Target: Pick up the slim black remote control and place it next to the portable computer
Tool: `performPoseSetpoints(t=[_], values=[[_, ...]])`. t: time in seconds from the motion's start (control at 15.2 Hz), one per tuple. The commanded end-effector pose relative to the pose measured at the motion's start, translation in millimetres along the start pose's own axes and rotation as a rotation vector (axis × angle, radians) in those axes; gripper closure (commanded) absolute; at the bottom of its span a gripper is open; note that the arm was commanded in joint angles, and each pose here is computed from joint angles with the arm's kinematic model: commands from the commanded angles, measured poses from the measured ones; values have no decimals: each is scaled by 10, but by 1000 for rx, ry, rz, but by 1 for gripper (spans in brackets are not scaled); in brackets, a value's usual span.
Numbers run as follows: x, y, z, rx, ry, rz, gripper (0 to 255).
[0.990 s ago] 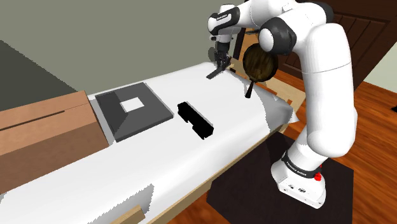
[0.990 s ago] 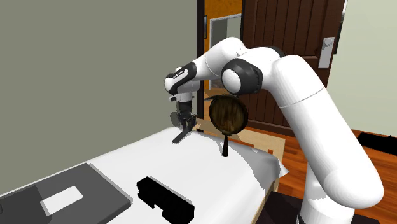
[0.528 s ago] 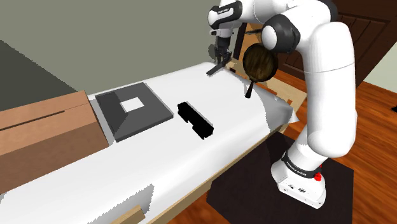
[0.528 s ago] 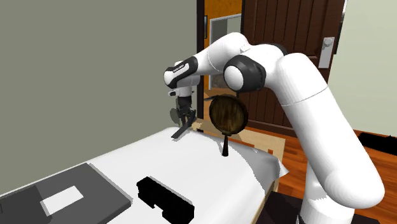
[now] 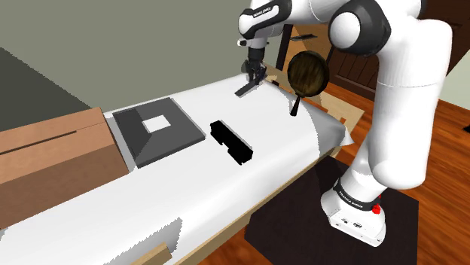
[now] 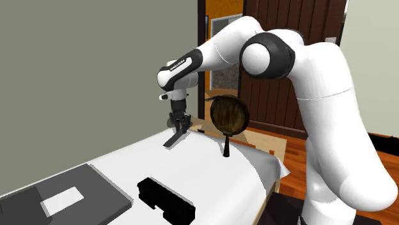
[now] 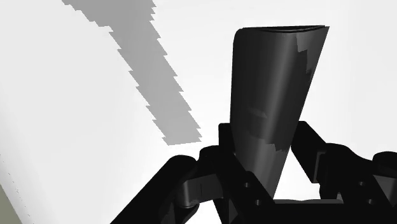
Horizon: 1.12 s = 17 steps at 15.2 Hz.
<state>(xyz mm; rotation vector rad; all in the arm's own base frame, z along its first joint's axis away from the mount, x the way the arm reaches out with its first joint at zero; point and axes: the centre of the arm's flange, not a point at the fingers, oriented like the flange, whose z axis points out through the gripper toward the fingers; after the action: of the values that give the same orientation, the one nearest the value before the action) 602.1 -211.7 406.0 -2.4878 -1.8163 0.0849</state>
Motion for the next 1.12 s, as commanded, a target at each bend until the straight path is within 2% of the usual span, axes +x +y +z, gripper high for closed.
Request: performPoseSetpoints(t=[0.0,1.06], values=[[255,-94,8,0,-1,1,255],[2186,-950,60,0,-1,1,255]])
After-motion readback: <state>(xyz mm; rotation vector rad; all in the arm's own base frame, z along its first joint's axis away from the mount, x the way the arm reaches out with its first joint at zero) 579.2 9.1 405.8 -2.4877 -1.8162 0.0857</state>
